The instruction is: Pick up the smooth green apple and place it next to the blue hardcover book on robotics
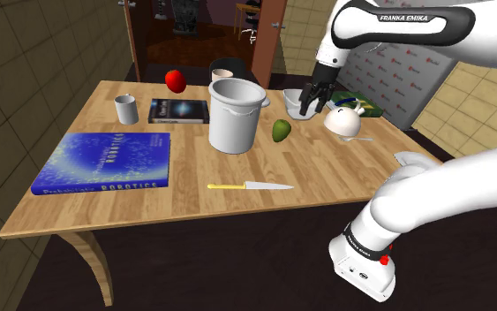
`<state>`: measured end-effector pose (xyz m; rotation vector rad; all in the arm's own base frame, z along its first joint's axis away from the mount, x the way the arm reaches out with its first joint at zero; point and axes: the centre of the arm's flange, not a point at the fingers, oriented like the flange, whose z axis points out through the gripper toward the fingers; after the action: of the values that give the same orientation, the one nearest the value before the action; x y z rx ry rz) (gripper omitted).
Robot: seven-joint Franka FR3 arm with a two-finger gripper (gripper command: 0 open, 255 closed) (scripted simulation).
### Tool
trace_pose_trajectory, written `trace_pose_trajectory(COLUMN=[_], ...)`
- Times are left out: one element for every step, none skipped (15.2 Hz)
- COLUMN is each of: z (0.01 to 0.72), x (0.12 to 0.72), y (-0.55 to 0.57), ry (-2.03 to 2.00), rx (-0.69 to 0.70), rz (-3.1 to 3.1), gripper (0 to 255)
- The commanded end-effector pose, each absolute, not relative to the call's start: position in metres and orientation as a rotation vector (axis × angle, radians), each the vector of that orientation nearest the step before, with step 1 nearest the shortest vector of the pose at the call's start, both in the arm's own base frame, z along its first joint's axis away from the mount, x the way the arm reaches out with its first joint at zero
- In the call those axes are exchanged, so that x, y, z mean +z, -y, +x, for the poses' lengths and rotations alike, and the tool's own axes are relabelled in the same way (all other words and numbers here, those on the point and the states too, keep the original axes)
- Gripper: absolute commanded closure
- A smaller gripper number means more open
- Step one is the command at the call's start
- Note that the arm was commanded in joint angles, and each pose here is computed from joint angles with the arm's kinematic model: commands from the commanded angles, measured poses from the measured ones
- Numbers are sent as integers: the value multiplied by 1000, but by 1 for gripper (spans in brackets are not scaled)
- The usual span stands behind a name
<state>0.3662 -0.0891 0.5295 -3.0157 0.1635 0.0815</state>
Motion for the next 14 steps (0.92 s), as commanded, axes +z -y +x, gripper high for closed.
trace_pose_trajectory(z=[383, 391, 399, 407, 414, 422, 430, 437, 444, 452, 459, 466, 474, 481], x=[511, 502, 494, 485, 476, 468, 459, 450, 442, 433, 424, 416, 407, 398], y=[101, 107, 114, 120, 127, 134, 141, 147, 154, 161, 168, 175, 182, 189], ry=[-183, -193, -203, -213, -222, -232, -242, -252, -261, -271, -281, -290, -300, -310], rx=[83, 84, 86, 88, 89, 91, 92, 94, 95, 97, 98, 100, 101, 103], rz=[-3014, -3012, -3011, -3010, -3008, -3007, -3005, -3004, -3002, -3000, -2999, -2997, -2995, -2994], gripper=[0, 0, 0, 0, 0, 0, 0, 0, 0, 0, 0, 0, 0, 0])
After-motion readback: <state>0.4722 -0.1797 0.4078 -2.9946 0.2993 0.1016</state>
